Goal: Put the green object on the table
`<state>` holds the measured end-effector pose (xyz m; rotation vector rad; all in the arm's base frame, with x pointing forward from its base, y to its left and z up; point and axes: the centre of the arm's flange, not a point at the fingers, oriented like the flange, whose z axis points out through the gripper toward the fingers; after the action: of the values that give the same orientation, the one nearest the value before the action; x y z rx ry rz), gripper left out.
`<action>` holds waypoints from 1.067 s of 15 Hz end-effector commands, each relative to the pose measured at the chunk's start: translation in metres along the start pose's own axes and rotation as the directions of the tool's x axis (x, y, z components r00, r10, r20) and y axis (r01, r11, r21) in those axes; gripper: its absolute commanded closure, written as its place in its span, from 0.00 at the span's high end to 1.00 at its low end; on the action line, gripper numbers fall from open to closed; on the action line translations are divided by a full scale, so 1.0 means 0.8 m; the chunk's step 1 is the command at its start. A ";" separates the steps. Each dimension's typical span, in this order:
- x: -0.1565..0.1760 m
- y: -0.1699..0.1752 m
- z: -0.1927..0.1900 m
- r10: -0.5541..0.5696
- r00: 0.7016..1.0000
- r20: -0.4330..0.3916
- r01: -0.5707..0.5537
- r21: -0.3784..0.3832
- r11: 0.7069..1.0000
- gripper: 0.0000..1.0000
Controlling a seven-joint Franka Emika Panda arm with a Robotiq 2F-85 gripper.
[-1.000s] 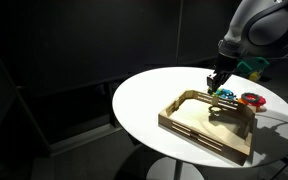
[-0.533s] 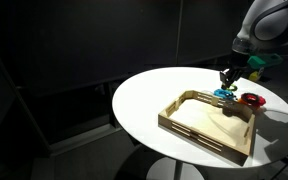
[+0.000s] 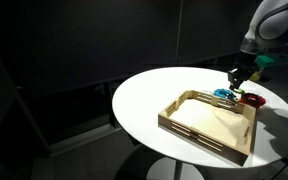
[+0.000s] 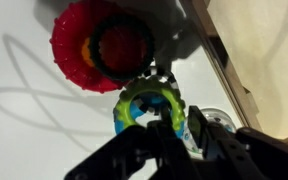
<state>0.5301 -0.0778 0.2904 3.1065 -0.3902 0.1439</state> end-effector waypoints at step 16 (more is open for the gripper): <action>-0.054 -0.042 -0.070 -0.172 0.963 0.208 0.145 0.139 0.980 1.00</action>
<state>0.5085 -0.0409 0.3175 3.2644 -0.1888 -0.1041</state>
